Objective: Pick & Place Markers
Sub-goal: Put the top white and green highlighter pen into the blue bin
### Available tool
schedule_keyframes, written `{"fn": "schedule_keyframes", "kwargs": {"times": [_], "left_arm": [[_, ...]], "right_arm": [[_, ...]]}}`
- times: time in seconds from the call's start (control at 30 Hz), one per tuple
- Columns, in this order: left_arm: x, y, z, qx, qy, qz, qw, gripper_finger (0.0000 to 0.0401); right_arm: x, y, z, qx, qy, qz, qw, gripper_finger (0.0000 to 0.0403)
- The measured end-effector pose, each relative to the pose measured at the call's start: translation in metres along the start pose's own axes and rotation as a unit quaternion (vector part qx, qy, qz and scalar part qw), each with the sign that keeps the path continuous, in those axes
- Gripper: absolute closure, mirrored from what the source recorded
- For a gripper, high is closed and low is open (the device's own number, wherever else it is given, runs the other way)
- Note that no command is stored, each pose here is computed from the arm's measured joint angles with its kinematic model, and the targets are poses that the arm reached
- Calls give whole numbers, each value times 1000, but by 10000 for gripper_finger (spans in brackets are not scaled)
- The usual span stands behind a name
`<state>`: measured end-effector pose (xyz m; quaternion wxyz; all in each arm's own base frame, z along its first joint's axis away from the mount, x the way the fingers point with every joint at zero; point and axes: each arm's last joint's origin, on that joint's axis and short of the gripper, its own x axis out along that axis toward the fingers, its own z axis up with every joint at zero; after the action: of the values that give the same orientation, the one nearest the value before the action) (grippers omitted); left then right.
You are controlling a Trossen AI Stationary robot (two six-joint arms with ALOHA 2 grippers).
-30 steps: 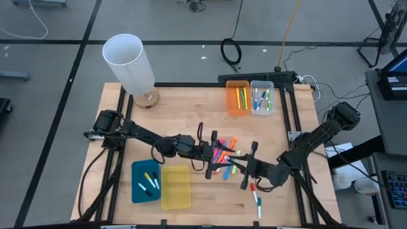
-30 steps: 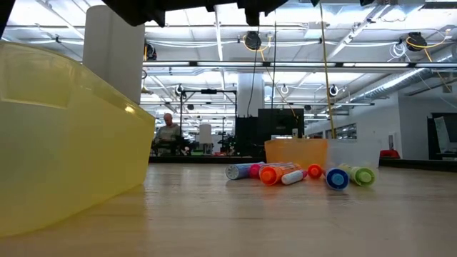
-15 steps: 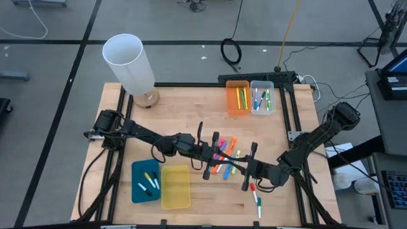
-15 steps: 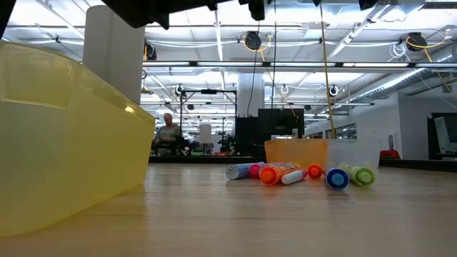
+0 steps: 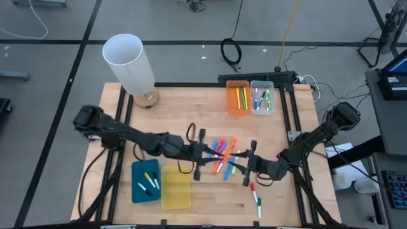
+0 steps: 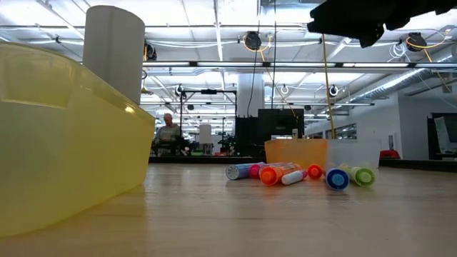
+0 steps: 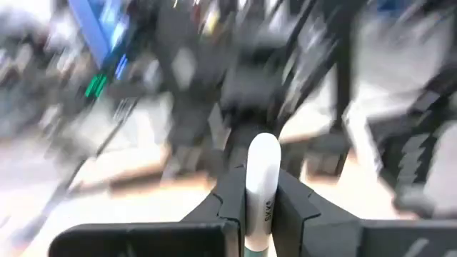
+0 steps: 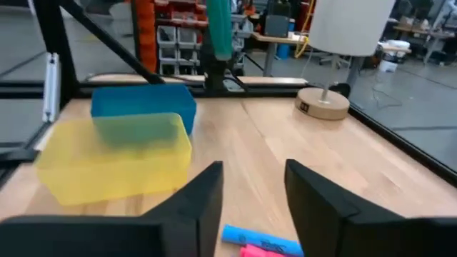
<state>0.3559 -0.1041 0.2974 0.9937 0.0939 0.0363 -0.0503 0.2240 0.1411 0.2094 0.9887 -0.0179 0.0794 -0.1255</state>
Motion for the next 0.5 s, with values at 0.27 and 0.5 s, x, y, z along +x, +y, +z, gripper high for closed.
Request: {"fn": "schedule_keyframes", "kwargs": {"times": [0.27,0.5], "left_arm": [[-99,-19,-13,-232,293,208,904,366],[-167,-51,-38,-438,449,359,692,366]], "right_arm": [[-16,-22,34,4,-47,-4,999,225],[-38,-42,62,36,-91,2,995,229]]}}
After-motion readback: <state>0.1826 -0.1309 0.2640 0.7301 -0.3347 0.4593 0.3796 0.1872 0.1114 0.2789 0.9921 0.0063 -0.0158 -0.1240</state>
